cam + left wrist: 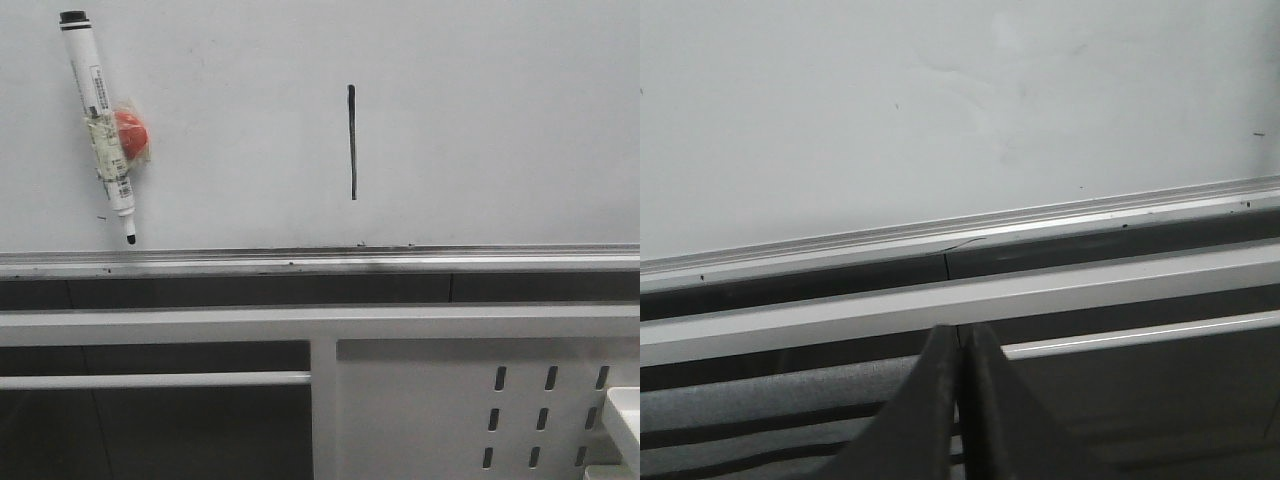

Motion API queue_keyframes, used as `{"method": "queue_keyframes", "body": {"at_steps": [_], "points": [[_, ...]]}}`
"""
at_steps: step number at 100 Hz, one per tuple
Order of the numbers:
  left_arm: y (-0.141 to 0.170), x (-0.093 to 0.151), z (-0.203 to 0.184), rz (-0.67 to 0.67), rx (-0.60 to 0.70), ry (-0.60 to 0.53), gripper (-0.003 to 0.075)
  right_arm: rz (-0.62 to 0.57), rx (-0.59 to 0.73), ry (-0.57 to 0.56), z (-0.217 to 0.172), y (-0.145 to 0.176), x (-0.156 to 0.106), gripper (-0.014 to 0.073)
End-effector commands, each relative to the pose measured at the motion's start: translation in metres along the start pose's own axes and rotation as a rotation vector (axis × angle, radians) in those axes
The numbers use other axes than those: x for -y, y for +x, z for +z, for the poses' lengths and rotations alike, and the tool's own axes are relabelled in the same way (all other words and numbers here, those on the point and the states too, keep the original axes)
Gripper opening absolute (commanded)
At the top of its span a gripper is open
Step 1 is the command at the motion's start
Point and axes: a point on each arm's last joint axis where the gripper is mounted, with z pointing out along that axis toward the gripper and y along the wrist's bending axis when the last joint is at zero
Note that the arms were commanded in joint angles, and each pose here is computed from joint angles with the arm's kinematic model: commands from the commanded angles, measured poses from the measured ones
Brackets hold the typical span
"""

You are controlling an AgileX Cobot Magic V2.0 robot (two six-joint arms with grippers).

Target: Write number 1 on whiteboard

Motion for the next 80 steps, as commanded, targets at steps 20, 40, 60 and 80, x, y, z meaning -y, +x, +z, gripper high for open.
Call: {"method": "queue_keyframes", "body": {"at_steps": [20,40,60,80], "points": [[0.005,0.0,0.002,-0.002,0.041,-0.008,-0.002,0.023,-0.155,0.314,-0.006,0.018,0.016,-0.0059],[0.005,0.0,0.002,-0.004,0.041,-0.007,-0.002,0.058,-0.245,0.479,-0.011,0.026,0.024,-0.0059],[0.005,0.0,0.002,-0.004,0.041,-0.007,-0.002,0.07,-0.283,0.511,-0.013,0.029,0.025,-0.0059],[0.005,0.0,0.002,-0.004,0.041,-0.007,-0.002,0.074,-0.284,0.567,-0.015,0.029,0.027,-0.0059]]}}
